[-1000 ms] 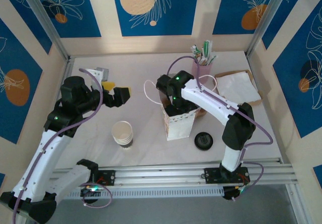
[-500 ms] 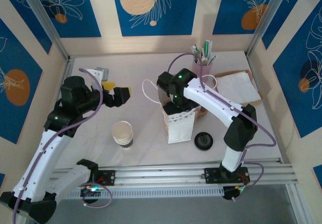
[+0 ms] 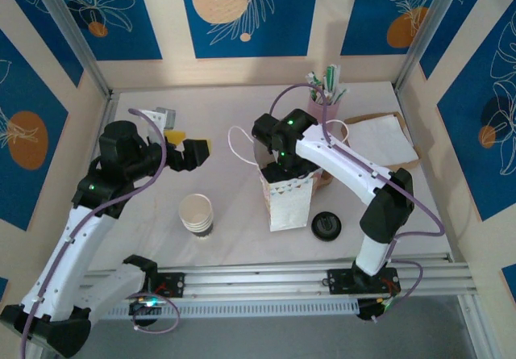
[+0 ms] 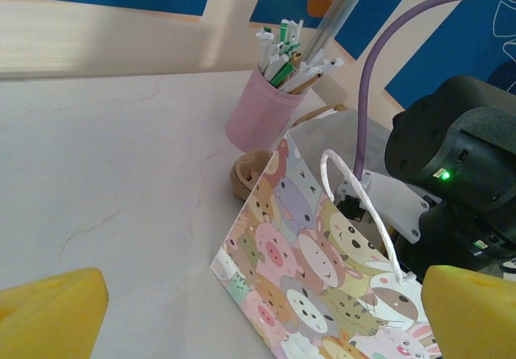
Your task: Pack the takeout coffee
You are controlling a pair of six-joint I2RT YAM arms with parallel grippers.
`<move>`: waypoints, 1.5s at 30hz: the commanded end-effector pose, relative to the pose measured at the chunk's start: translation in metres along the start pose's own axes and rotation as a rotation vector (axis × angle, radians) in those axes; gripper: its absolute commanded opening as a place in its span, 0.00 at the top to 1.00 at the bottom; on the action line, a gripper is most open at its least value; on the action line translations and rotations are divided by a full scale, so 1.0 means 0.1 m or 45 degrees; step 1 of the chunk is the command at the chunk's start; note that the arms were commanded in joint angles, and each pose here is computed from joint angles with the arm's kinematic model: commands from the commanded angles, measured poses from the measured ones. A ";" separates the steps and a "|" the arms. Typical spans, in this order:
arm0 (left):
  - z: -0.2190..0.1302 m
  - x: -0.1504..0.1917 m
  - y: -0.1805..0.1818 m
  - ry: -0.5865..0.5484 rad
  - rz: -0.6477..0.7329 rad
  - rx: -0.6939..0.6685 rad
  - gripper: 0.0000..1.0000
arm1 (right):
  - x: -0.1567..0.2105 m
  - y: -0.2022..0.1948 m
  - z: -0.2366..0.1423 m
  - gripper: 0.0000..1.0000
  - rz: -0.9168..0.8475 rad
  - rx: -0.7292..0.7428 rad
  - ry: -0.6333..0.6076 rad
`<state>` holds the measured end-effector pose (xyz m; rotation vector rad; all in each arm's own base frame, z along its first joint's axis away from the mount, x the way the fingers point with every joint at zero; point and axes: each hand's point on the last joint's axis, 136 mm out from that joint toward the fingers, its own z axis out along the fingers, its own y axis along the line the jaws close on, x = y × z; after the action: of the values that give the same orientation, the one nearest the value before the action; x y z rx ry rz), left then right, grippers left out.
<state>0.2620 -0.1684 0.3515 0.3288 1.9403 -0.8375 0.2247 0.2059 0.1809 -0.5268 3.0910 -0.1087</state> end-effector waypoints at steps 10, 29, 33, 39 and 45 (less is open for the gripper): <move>-0.02 -0.03 -0.09 -0.016 0.014 0.042 0.00 | 0.05 -0.07 -0.30 0.00 0.032 -0.026 -0.091; -0.02 -0.04 -0.09 -0.018 0.014 0.042 0.00 | 0.06 -0.07 -0.48 0.00 0.032 -0.025 -0.154; -0.02 -0.04 -0.09 -0.018 0.013 0.045 0.00 | 0.07 -0.07 -0.54 0.00 0.031 -0.026 -0.176; -0.03 -0.05 -0.10 -0.024 0.014 0.049 0.00 | 0.08 -0.07 -0.60 0.01 0.028 -0.035 -0.206; -0.04 -0.06 -0.12 -0.026 0.015 0.053 0.00 | 0.08 -0.06 -0.67 0.01 0.022 -0.044 -0.235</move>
<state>0.2619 -0.1684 0.3516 0.3285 1.9400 -0.8377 0.2233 0.2070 0.2311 -0.5070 2.9538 -0.0294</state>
